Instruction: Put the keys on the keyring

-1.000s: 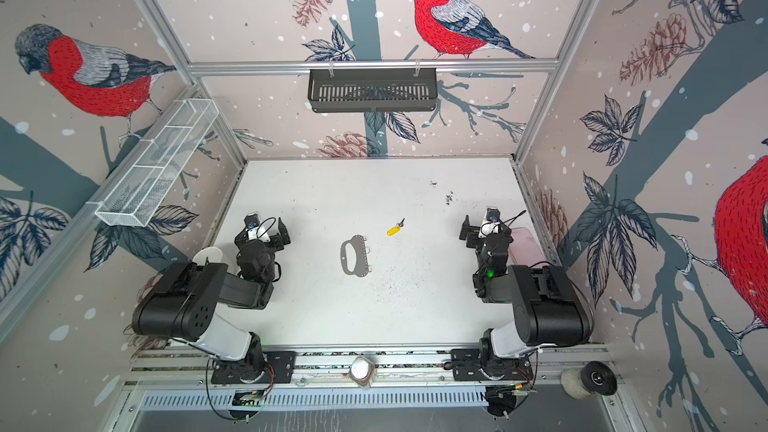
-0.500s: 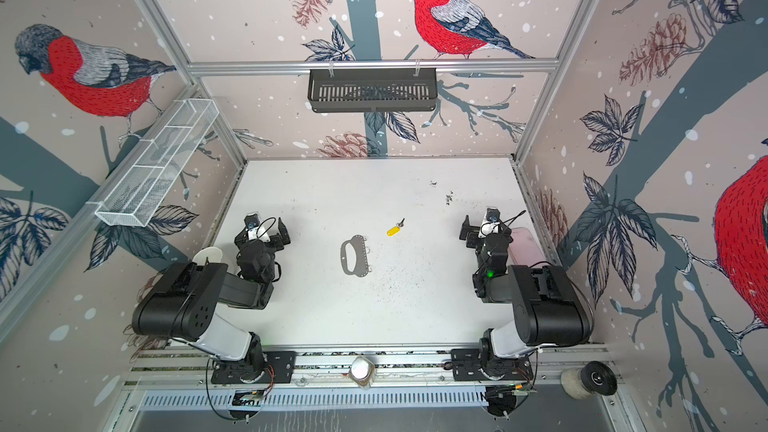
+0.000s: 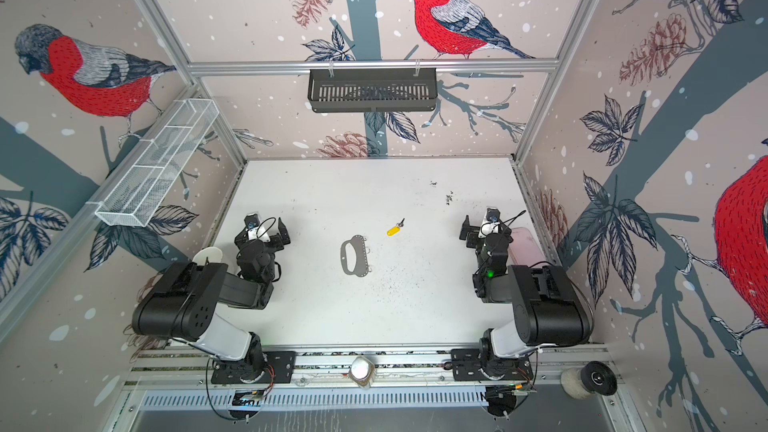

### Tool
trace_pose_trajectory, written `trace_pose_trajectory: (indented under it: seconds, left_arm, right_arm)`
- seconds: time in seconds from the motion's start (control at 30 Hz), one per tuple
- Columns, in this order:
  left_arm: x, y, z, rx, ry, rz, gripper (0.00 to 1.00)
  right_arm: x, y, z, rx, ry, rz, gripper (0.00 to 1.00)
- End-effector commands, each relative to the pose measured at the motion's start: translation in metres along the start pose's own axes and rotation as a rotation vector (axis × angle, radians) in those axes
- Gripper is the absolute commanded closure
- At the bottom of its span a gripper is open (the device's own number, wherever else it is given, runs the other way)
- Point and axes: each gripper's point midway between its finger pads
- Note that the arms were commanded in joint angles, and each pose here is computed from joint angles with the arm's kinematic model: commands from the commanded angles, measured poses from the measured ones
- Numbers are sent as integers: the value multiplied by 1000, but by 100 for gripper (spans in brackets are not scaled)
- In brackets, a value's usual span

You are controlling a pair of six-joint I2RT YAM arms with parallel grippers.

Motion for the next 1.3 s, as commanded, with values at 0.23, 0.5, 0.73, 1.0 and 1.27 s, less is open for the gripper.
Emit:
trace_pose_trajectory:
  seconds: [0.23, 0.5, 0.73, 1.0, 1.27]
  left_arm:
    - [2, -1, 16, -15, -39, -4, 2]
    - [-4, 3, 51, -22, -54, 6, 1]
    - [-13, -15, 97, -152, -6, -86, 1]
    - [-55, -91, 119, -200, -7, -414, 2]
    - [-67, -101, 95, -366, 92, -482, 2]
  right_arm:
    - [0, 0, 5, 10, -20, -6, 0]
    - [8, -11, 22, 36, 11, -95, 0]
    - [7, 16, 68, 31, 42, -115, 0]
    - [-14, 94, 90, 99, 40, 207, 0]
    - [-46, 183, 42, 78, 226, 631, 7]
Point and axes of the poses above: each gripper's point midway between its finger pads, its own x axis out along the fingers, its own y axis along the line the jaws close on, z = x × y, and after that the axes turned 5 degrees about x, right-handed
